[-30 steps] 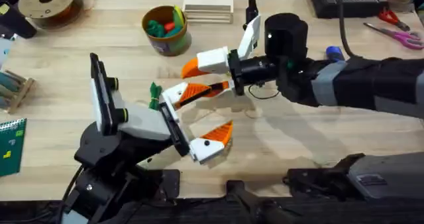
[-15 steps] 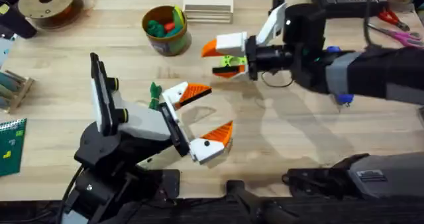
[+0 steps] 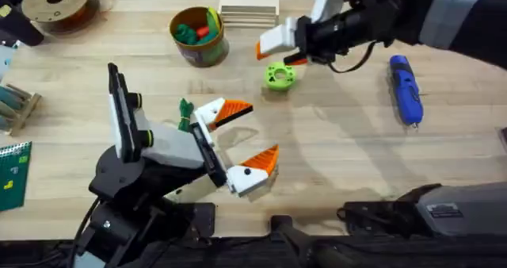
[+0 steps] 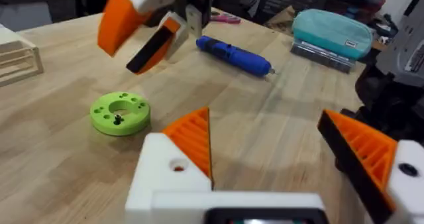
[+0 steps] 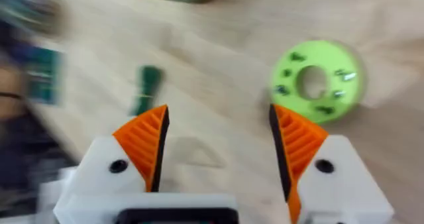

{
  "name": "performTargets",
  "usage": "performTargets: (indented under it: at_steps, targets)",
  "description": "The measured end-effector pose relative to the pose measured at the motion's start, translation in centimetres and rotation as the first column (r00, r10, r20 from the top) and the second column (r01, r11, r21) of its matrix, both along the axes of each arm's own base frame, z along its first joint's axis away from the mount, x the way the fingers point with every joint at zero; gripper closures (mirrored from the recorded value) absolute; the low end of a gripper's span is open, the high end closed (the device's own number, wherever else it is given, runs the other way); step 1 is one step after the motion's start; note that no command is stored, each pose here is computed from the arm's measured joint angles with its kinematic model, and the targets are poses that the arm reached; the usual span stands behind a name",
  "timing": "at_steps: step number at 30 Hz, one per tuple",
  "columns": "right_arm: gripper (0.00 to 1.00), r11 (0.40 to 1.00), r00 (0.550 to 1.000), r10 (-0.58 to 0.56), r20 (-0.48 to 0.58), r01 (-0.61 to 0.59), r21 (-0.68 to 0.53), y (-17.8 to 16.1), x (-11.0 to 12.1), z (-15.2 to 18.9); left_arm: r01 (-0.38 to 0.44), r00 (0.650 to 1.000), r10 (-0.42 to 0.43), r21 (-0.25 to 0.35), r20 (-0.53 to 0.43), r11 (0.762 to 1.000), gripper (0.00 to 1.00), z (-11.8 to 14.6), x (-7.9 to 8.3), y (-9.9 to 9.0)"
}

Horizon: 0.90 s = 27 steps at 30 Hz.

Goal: Pick up the gripper from the table and insert it into the empty holder that is missing its gripper. Then pick up a screw, insert it into the mounting hole, and use the screwdriver to tighten it. Finally, clean up the table by picking up the vegetable and placing it into the bucket.

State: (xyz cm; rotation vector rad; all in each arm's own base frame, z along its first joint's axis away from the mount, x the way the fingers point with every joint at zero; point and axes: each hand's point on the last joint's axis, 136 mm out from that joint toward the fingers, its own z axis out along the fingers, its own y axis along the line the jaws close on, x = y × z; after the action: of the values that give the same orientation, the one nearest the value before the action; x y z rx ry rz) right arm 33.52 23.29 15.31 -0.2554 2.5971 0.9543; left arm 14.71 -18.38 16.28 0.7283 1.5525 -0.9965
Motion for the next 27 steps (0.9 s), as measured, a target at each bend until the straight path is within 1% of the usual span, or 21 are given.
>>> performTargets:
  at_steps: [3, 5, 7, 9, 11, 16, 17, 20, 23, 26, 27]
  targets:
    - [0.17, 0.98, 0.992, 0.066, 0.111, -0.044, -0.196, -0.3, 0.0, -0.8, 0.0, 1.0, 0.0, 0.0, 0.0, 1.0, 0.014, 0.0, 0.0, 0.0]
    - [0.17, 0.951, 0.981, 0.115, 0.154, -0.064, -0.302, -0.4, -0.3, -1.4, 0.0, 1.0, 0.0, 0.0, 0.0, 1.0, 0.014, 0.0, 0.0, 0.0]
    - [0.184, 0.923, 0.969, 0.163, 0.188, -0.082, -0.375, -0.3, -0.4, -1.8, 0.0, 1.0, 0.0, 0.0, 0.0, 1.0, 0.014, 0.0, 0.0, 0.0]
    - [0.214, 0.902, 0.958, 0.2, 0.207, -0.097, -0.422, 0.0, -0.5, -2.1, 0.0, 1.0, 0.0, 0.0, 0.0, 1.0, 0.014, 0.0, 0.0, 0.0]
    - [0.266, 0.88, 0.952, 0.226, 0.205, -0.11, -0.461, 0.0, -0.4, -3.0, 0.0, 1.0, 0.0, 0.0, 0.0, 1.0, 0.013, 0.0, 0.0, 0.0]
    - [0.488, 0.838, 0.955, 0.256, 0.151, -0.141, -0.527, -0.2, -0.3, -5.9, 0.0, 1.0, 0.0, 0.0, 0.0, 1.0, 0.014, 0.0, 0.0, 0.0]
    - [0.511, 0.833, 0.955, 0.258, 0.143, -0.146, -0.534, -0.3, -0.3, -6.4, 0.0, 1.0, 0.0, 0.0, 0.0, 1.0, 0.014, 0.0, 0.0, 0.0]
    - [0.531, 0.822, 0.958, 0.259, 0.122, -0.152, -0.548, -0.4, -0.2, -7.4, 0.0, 1.0, 0.0, 0.0, 0.0, 1.0, 0.014, 0.0, 0.0, 0.0]
    - [0.55, 0.823, 0.957, 0.26, 0.131, -0.148, -0.549, -0.2, 0.1, -7.6, 0.0, 1.0, 0.0, 0.0, 0.0, 1.0, 0.014, 0.0, 0.0, 0.0]
    - [0.62, 0.828, 0.953, 0.261, 0.15, -0.141, -0.543, 0.1, 0.5, -7.5, 0.0, 1.0, 0.0, 0.0, 0.0, 1.0, 0.014, 0.0, 0.0, 0.0]
    - [0.629, 0.83, 0.952, 0.261, 0.157, -0.138, -0.541, 0.2, 0.7, -7.5, 0.0, 1.0, 0.0, 0.0, 0.0, 1.0, 0.014, 0.0, 0.0, 0.0]
